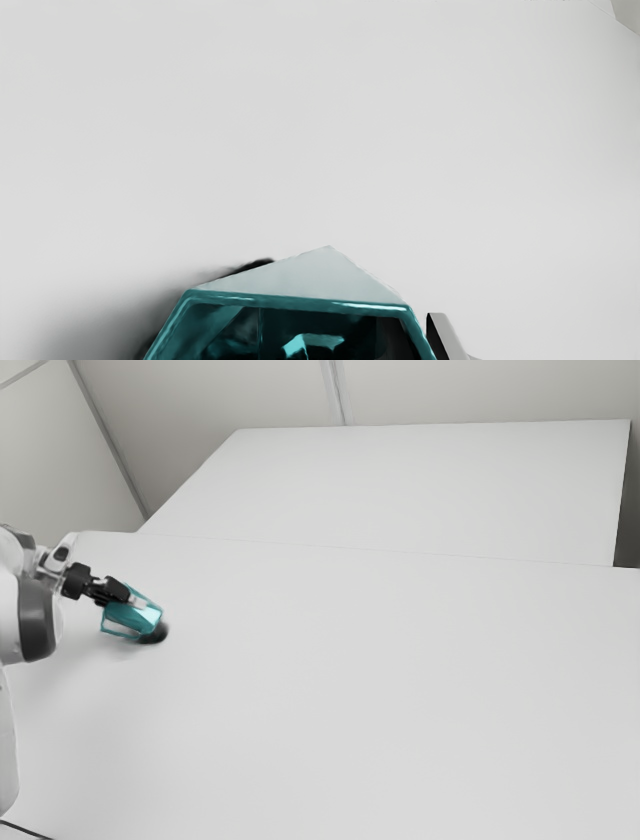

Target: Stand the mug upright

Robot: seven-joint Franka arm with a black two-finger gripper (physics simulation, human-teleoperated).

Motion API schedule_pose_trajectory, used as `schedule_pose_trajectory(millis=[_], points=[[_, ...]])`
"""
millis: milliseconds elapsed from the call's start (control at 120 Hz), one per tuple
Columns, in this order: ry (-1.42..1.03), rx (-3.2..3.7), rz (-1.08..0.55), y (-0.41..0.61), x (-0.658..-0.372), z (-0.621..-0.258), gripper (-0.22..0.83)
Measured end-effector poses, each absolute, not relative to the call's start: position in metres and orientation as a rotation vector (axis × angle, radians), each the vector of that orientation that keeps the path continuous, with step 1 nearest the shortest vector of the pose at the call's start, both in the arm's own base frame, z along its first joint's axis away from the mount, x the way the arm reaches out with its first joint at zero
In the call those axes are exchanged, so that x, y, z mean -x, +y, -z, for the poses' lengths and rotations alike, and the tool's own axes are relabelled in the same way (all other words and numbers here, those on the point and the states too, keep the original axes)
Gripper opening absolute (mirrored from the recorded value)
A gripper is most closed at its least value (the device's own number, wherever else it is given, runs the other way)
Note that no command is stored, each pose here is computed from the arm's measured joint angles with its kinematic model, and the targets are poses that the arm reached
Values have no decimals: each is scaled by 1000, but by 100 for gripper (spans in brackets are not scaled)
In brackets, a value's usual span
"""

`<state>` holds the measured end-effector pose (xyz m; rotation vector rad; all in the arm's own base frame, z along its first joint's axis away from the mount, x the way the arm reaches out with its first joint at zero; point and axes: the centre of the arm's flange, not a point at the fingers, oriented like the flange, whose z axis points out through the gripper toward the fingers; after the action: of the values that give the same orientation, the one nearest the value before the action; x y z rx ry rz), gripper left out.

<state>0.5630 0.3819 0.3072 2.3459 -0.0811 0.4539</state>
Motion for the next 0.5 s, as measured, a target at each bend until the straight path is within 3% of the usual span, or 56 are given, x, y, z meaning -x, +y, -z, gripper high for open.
schedule_pose_trajectory(millis=[208,417,500], points=[[-159,-2341,-498,358,-581,-334,-15],[-390,-2382,-518,273,-620,-395,-16],[-506,-2437,-468,226,-621,-419,-16]])
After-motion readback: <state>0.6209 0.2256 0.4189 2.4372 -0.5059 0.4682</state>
